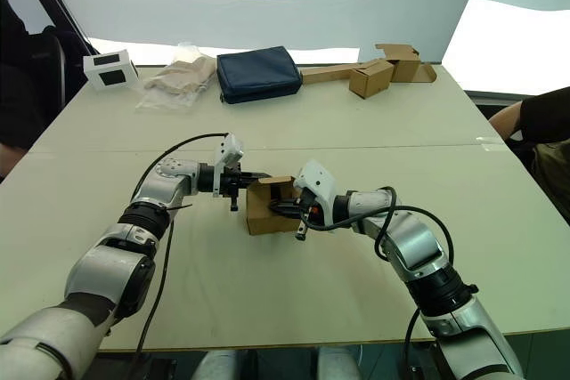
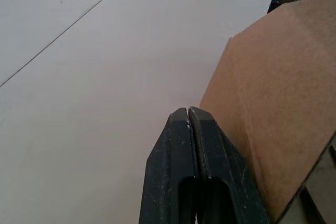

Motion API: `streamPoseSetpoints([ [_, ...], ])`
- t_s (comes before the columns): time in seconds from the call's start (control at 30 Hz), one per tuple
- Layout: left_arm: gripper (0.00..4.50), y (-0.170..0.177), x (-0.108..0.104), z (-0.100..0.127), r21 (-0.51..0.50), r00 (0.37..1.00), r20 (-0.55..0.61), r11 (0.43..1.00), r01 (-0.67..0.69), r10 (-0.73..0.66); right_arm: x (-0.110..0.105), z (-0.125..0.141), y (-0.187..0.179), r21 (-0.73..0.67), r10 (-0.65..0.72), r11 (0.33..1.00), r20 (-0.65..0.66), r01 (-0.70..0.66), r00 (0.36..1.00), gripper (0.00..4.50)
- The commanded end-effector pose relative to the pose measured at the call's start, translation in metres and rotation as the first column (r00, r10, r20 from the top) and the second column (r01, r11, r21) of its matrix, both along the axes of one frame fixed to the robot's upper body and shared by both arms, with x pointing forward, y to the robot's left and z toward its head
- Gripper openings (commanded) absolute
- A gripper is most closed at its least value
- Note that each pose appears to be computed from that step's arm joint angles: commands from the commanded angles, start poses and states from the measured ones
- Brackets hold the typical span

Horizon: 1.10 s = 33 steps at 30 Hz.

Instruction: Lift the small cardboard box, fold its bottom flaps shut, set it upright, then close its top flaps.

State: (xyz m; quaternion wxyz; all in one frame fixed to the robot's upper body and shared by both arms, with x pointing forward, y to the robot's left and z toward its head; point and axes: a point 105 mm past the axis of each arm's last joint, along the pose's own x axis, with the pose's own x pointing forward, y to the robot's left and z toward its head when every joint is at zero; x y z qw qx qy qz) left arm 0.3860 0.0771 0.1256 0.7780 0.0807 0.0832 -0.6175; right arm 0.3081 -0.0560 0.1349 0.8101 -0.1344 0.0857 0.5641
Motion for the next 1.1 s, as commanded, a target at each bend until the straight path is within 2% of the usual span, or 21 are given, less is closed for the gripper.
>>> streamPoseSetpoints([
  [0.03, 0.02, 0.001, 0.0, 0.012, -0.006, 0.999, 0.047, 1.0, 0.019, -0.019, 0.002, -0.003, 0.0, -0.009, -0.007, 1.0, 0.002, 0.007, 1.0, 0.0],
  [0.17, 0.02, 0.006, -0.001, 0.014, -0.012, 0.999, 0.042, 1.0, 0.018, -0.018, 0.003, 0.002, 0.001, 0.012, -0.014, 1.0, 0.009, 0.014, 1.0, 0.0],
  [0.33, 0.02, 0.017, -0.004, 0.041, -0.126, 0.999, 0.033, 0.992, 0.009, -0.005, 0.005, 0.02, 0.001, 0.106, -0.04, 0.994, 0.004, 0.039, 0.999, 0.0],
  [0.53, 0.02, 0.035, -0.036, 0.07, -0.175, 0.998, 0.034, 0.983, 0.062, -0.057, 0.004, 0.015, -0.006, 0.08, -0.071, 0.994, 0.005, 0.071, 0.997, 0.0],
  [0.67, 0.02, 0.042, -0.065, 0.065, -0.126, 0.994, 0.008, 0.986, 0.108, -0.108, 0.003, 0.008, -0.009, 0.075, -0.087, 0.993, -0.004, 0.087, 0.996, 0.0],
  [0.77, 0.02, 0.042, -0.074, 0.057, -0.095, 0.994, 0.002, 0.989, 0.113, -0.114, 0.003, 0.007, -0.011, 0.075, -0.093, 0.993, -0.004, 0.093, 0.996, 0.0],
  [0.97, 0.02, 0.031, -0.072, 0.028, -0.003, 0.995, 0.053, 0.996, 0.09, -0.09, 0.002, 0.009, -0.013, 0.077, -0.097, 0.992, -0.004, 0.097, 0.995, 0.0],
  [1.1, 0.02, 0.024, -0.07, 0.014, 0.008, 0.995, 0.061, 0.997, 0.079, -0.08, 0.0, 0.016, -0.014, 0.077, -0.098, 0.992, 0.011, 0.097, 0.995, 0.0],
])
